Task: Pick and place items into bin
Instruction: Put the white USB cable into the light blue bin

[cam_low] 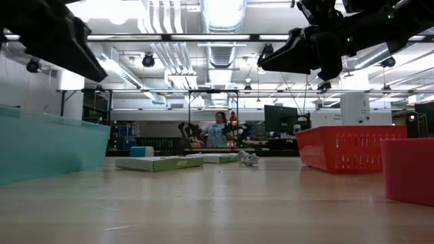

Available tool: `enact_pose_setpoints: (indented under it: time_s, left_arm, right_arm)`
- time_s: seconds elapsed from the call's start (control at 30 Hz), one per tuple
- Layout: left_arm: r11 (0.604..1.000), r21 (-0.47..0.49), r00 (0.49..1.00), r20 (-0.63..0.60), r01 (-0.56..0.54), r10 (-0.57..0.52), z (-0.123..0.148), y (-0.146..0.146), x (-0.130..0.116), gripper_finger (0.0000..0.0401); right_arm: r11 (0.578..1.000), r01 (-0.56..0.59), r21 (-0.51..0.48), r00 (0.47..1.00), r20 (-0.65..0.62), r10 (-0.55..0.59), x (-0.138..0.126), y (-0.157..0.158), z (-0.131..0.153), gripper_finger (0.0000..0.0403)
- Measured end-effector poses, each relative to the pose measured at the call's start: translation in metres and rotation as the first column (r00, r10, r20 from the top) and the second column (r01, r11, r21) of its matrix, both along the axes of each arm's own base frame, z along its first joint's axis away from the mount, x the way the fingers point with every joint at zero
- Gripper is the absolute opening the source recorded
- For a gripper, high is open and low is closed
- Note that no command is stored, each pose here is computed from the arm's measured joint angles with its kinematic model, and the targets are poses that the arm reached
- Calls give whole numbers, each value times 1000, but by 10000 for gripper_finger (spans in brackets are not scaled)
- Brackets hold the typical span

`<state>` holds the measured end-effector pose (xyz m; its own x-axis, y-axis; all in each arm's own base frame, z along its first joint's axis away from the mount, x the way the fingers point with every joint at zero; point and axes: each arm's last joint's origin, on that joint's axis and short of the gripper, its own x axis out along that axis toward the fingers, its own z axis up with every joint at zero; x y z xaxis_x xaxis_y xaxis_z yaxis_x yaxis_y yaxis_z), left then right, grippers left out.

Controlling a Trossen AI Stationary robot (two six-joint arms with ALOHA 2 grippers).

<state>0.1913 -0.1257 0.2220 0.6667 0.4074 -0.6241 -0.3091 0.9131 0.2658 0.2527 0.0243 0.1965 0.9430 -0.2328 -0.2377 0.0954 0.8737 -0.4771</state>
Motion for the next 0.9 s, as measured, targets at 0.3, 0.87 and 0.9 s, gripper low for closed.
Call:
enact_pose_setpoints:
  time_s: [0.3, 0.87, 0.9]
  left_arm:
    - [997, 42, 995, 67, 66, -69, -5, 5, 10, 121]
    - [957, 27, 828, 494, 290, -265, 11, 74, -45, 121]
    - [954, 58, 801, 530, 295, -280, 9, 76, -49, 121]
  right_arm:
    - [1000, 0, 0, 1000, 0, 0, 0, 0, 0, 107]
    - [1000, 3, 20, 1000, 6, -3, 1, 0, 1, 107]
    - [999, 9, 47, 1000, 11, -10, 1, 0, 1, 107]
